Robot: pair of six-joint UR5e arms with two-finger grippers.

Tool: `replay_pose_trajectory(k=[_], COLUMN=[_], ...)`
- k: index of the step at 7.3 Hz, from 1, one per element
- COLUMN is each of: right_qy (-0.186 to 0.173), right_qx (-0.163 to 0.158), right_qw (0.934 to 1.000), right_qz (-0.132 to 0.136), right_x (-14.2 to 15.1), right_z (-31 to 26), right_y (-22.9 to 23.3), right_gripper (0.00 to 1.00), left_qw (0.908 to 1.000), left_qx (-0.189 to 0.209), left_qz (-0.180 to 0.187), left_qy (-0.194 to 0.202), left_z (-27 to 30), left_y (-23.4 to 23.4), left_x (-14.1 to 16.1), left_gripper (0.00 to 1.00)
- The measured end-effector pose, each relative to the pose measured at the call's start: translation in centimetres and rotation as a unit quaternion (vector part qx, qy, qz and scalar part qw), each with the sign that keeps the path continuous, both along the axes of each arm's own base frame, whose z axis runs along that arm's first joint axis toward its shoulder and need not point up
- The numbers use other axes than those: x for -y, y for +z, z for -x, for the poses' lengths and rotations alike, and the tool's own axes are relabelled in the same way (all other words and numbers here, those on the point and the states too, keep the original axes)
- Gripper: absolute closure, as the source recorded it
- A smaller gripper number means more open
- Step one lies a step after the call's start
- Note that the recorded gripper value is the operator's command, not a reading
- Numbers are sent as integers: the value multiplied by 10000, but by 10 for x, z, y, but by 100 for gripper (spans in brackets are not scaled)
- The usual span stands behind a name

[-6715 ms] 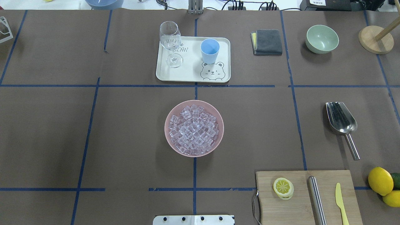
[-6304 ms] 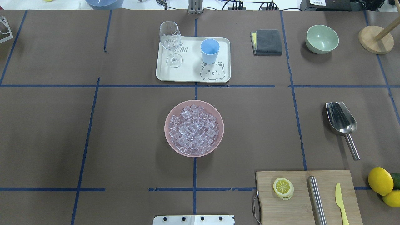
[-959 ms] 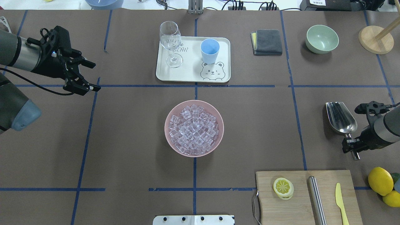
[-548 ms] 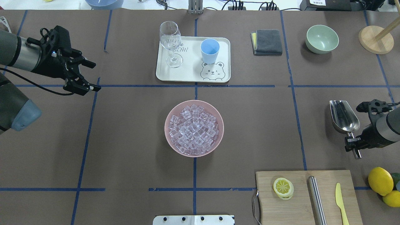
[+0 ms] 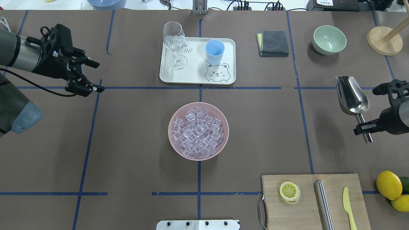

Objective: Put ice in cup with scoop
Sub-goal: 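Lift the steel scoop off the table with the right gripper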

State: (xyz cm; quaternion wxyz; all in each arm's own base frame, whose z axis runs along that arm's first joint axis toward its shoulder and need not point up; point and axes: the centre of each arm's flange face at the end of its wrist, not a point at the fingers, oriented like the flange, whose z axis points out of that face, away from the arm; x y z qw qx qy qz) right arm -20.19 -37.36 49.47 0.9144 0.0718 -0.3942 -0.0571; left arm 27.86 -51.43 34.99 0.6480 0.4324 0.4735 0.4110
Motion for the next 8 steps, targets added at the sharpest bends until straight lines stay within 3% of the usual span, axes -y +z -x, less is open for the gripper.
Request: replay_pose_trajectory(k=[2, 3, 4, 6, 7, 8], right_qy=[-62, -361, -787, -1513, -1638, -1677], right_qx=[-1, -77, -205, -404, -457, -534], right_qw=[9997, 9976, 9907, 9677, 9609, 9583], right_qz=[-228, -583, -1088, -1976, -2186, -2252], right_x=[5, 7, 10, 14, 19, 30], right_z=[-5, -10, -18, -23, -20, -13], right_y=[-6, -6, -8, -18, -26, -40], right_gripper=[100, 100, 100, 100, 100, 100], left_qw=[10000, 10000, 10000, 10000, 9999, 9999], left_qx=[-21, -37, -55, -91, -97, -98], left_qz=[-30, -34, -18, -19, -21, -21], left_qy=[2, -1, -7, -16, -18, -19], left_z=[0, 0, 1, 2, 3, 3], left_y=[-4, -6, -8, -13, -14, -14], left_x=[-1, -1, -1, -3, -3, -3], left_gripper=[0, 0, 0, 0, 0, 0])
